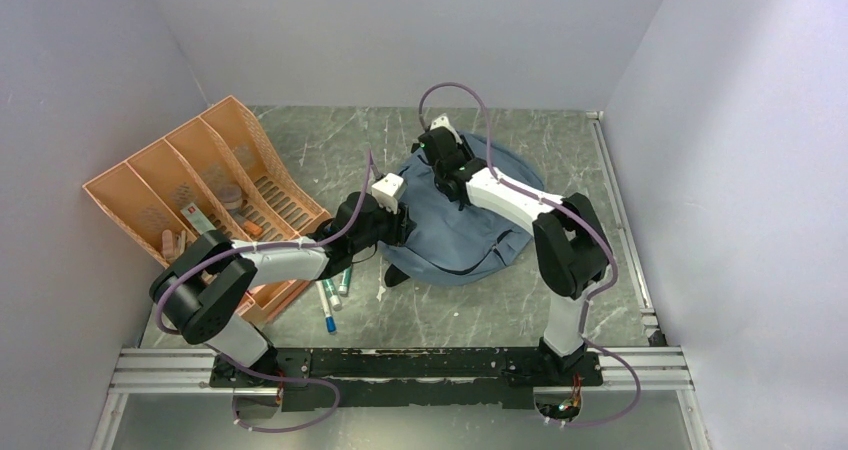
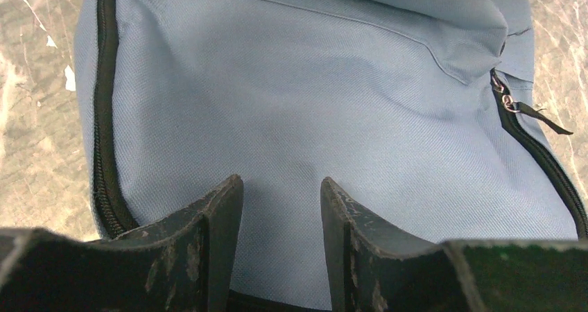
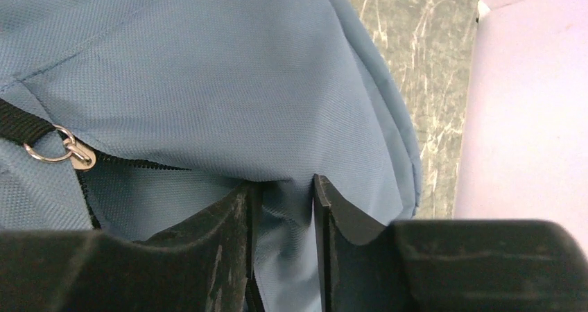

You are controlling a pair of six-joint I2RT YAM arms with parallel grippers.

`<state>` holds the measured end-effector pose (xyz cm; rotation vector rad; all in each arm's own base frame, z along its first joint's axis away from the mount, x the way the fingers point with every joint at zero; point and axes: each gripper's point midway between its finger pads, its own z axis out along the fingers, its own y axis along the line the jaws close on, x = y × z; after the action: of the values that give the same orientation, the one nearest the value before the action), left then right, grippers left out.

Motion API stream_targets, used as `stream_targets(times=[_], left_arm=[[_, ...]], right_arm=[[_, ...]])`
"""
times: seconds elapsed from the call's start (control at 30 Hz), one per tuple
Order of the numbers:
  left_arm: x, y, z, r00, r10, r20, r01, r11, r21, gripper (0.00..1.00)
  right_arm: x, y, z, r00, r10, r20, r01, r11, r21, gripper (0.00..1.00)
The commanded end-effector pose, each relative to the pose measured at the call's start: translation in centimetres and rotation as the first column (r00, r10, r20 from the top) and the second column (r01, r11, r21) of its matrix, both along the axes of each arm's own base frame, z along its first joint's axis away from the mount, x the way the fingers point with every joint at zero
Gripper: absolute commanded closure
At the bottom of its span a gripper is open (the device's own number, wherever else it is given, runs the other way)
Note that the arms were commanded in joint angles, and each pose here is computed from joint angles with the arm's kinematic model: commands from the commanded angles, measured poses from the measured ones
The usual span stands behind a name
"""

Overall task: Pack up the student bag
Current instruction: Unzip the student bag at the center of the board.

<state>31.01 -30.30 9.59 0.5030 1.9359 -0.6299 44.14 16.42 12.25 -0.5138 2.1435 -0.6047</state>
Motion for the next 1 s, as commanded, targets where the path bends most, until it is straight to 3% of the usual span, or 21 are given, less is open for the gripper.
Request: stream_targets(times=[0.0,0.13,0.27,0.37,0.57,0.77,0.97], left_arm=[[0.2,-0.2,1.5,0.999,0.014,0.037,-0.012,0.999,-0.04,0.5],[0.1,-0.2,1.4,0.999,0.012,0.034,-0.011,0.999,-0.04,0.5],[0.1,-0.2,1.3,0.999,0.014,0.032,-0.012,0.999,-0.038,0.5],[0.2,-0.3,1.2,0.999,0.009,0.031,-0.008,0.999,-0.038,0.5],[0.1,-0.4,1.1,1.0,0.002,0.027,-0.001,0.999,-0.034,0.5],[0.1,-0.3,1.2,1.0,0.007,0.027,-0.006,0.999,-0.032,0.5],[0.1,-0.4,1.1,1.0,0.0,0.026,0.001,0.999,-0.033,0.5]], right_arm=[[0.5,-0.4,5.0,0.994,-0.034,0.1,0.028,0.998,0.054,0.65],[0.4,-0.6,6.0,0.994,-0.035,0.105,0.029,0.998,0.053,0.65],[0.3,-0.7,7.4,0.992,-0.038,0.123,0.031,0.998,0.06,0.49],[0.3,-1.0,7.7,0.99,-0.044,0.131,0.035,0.997,0.069,0.45],[-0.1,-0.1,5.8,0.998,0.017,0.053,-0.023,0.993,0.117,0.48],[-1.8,1.4,3.6,0.993,0.119,-0.013,-0.114,0.974,0.194,0.39],[-3.0,0.5,1.0,0.989,0.124,-0.083,-0.111,0.983,0.15,0.31]])
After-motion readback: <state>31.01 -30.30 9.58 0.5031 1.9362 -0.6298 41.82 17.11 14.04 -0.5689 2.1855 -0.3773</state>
